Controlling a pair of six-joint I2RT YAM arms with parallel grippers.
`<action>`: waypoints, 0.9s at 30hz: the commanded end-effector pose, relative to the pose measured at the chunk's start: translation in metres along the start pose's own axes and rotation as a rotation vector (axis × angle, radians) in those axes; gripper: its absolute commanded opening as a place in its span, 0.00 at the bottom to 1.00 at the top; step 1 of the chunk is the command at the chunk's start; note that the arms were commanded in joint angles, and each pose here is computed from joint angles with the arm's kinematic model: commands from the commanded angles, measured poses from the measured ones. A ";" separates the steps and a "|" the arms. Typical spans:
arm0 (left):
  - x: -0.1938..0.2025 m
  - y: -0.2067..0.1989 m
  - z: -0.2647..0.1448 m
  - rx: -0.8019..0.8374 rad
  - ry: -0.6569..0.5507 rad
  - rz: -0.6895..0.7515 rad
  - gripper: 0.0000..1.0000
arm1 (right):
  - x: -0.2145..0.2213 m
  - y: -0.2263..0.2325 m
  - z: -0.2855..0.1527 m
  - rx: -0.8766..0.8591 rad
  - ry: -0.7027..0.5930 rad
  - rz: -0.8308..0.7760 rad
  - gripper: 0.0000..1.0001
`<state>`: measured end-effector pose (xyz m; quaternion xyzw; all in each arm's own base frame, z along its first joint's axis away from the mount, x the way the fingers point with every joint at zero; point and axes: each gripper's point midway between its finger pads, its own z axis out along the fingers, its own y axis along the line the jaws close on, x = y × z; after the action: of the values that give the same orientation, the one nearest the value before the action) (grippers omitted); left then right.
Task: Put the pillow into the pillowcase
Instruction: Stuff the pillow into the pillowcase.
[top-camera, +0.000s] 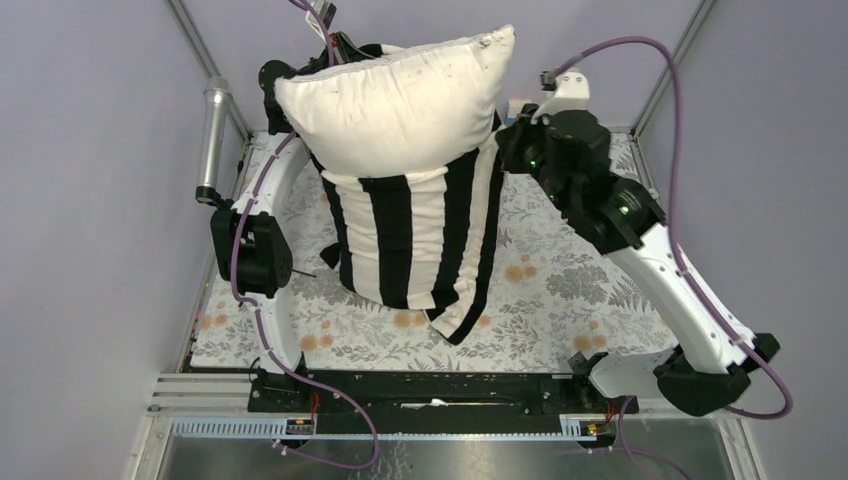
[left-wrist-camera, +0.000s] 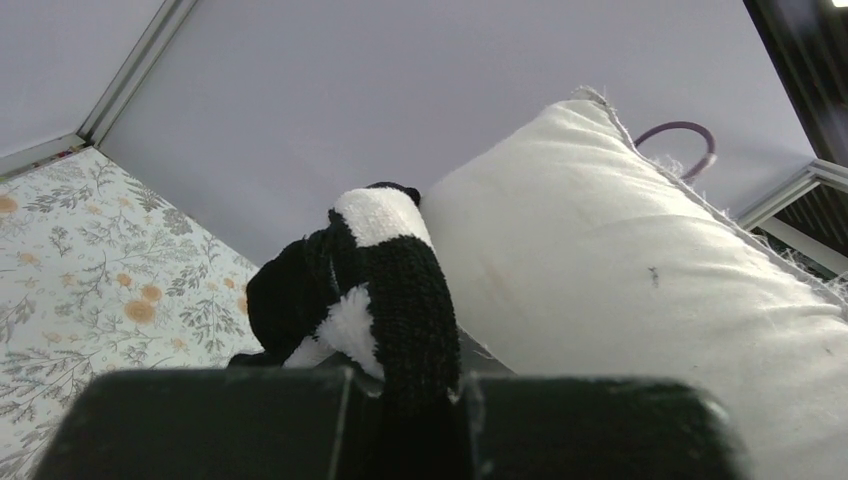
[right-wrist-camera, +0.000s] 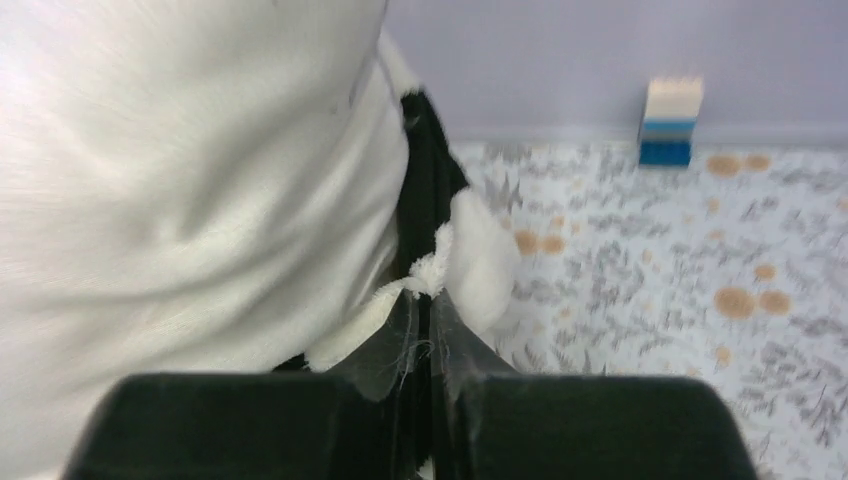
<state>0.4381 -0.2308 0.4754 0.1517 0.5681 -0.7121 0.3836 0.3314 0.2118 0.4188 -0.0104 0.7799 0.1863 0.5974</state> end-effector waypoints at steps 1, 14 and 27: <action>-0.011 -0.046 0.000 0.038 -0.008 0.154 0.00 | -0.115 -0.020 -0.082 0.015 -0.394 0.086 0.00; -0.025 -0.060 -0.001 -0.116 -0.060 0.270 0.00 | -0.165 0.021 -0.097 -0.191 -0.573 0.094 0.00; -0.044 -0.068 -0.013 -0.407 -0.199 0.364 0.34 | -0.157 -0.039 -0.072 0.153 -0.555 0.033 0.00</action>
<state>0.4316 -0.2125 0.5408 0.1124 0.6295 -0.5711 0.5148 0.3268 0.1806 0.5232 0.0117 0.6613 0.1813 0.7278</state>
